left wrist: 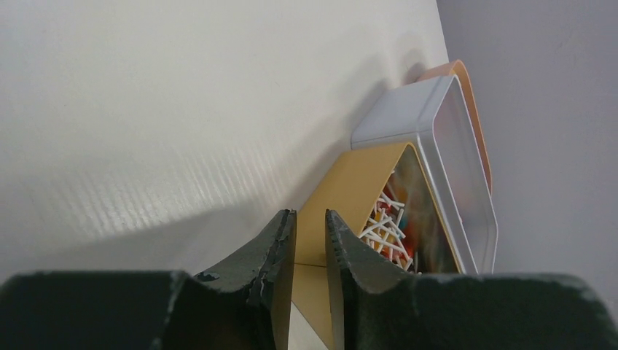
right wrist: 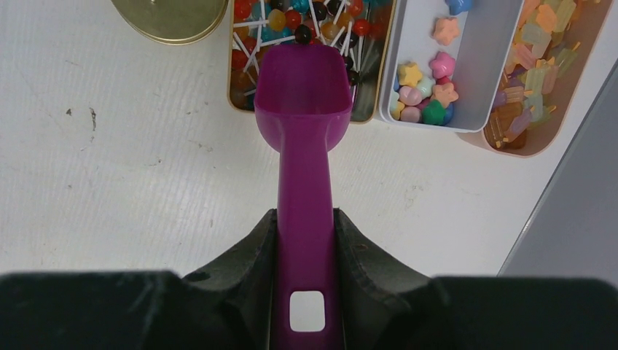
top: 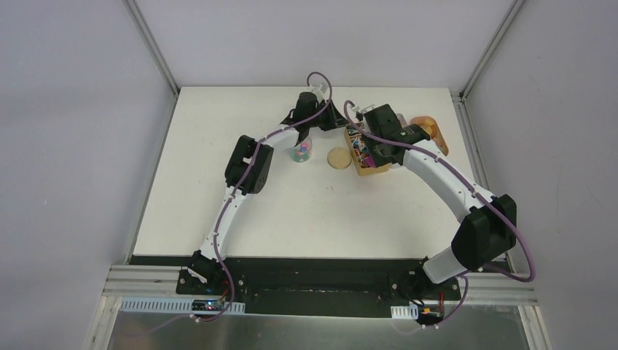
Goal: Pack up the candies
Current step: Scoop the fake candies from the storage box.
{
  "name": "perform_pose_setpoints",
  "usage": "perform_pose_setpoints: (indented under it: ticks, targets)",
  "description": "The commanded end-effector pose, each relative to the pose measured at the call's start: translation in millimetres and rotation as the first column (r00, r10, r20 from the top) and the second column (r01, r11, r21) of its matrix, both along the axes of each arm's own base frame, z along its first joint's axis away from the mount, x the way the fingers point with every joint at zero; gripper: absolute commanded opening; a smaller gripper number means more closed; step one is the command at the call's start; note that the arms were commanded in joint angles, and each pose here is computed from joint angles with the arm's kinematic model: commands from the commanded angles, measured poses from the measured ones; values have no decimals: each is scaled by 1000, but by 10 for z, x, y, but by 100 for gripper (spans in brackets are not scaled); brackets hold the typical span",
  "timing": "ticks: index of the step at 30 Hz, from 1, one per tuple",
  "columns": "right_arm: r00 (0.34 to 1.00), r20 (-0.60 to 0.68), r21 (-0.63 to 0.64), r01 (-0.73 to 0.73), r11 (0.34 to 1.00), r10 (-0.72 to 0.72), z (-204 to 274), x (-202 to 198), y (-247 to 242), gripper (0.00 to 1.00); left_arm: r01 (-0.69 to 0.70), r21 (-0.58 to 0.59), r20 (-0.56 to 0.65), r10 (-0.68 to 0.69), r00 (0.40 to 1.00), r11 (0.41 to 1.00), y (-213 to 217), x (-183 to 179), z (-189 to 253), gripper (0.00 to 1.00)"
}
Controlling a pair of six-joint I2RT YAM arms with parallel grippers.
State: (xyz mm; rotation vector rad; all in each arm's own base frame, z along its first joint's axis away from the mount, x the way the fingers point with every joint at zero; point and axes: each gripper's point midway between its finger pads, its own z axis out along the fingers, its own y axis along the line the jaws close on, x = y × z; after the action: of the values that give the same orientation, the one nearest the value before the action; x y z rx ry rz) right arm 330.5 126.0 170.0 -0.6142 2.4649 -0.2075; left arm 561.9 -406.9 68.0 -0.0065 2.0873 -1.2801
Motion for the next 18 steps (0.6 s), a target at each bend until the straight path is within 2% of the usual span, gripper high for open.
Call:
perform_pose_setpoints:
  ticks: [1, 10, 18]
  targets:
    - [998, 60, 39, -11, 999, 9, 19, 120, 52, 0, 57, -63, 73, -53, 996, 996, -171, -31, 305, 22]
    - [995, 100, 54, -14, 998, 8, -229, 168, 16, 0, 96, -58, 55, -92, 994, 994, -229, -168, 188, 20]
    - [983, 186, 83, -11, 996, -4, -371, 199, -28, 0, 101, -63, 52, -98, 994, 993, -255, -196, 178, 19]
